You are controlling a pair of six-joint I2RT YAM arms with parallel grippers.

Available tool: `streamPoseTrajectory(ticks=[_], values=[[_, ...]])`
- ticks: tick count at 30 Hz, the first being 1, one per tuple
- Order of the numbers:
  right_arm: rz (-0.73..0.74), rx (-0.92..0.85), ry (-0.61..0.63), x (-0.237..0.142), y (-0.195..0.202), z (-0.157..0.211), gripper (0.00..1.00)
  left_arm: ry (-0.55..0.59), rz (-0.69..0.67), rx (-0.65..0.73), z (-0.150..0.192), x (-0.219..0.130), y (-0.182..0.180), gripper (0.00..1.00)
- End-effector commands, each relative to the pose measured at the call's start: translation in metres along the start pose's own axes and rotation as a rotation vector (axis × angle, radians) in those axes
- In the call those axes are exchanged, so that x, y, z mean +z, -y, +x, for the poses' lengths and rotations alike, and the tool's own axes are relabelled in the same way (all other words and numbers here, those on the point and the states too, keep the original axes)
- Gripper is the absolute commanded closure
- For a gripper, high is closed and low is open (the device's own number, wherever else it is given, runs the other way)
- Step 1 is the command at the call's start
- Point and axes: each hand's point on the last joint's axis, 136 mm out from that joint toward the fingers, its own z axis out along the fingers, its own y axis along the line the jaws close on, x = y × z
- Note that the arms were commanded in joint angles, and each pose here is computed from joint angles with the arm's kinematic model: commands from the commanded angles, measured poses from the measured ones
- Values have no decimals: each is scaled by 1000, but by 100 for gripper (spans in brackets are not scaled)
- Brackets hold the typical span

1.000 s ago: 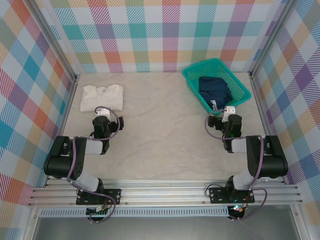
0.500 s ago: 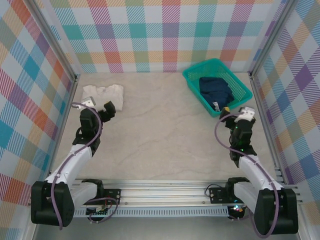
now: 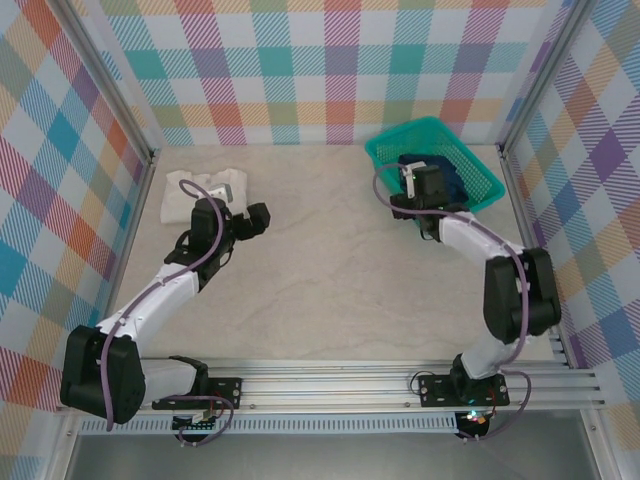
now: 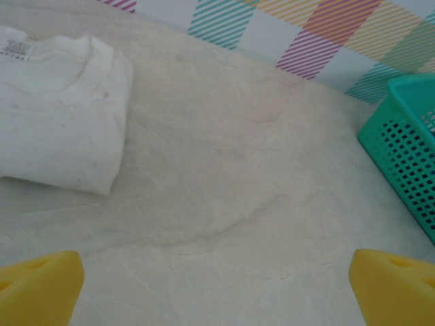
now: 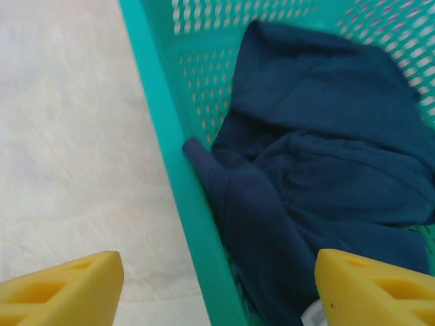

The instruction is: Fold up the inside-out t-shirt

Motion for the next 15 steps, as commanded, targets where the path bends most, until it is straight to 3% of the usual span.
streamPoseTrajectory(ticks=[1,5,15], values=[[-26,-44,-140,5,-3,22,36,-13,-24,2,-2,-1,0,0],[6,-3,-187,19,6,25,55,-21,-44,9,0,1,-3,0],[55,197,-240,28,48,34,71,-60,-71,18,12,8,-9,0]])
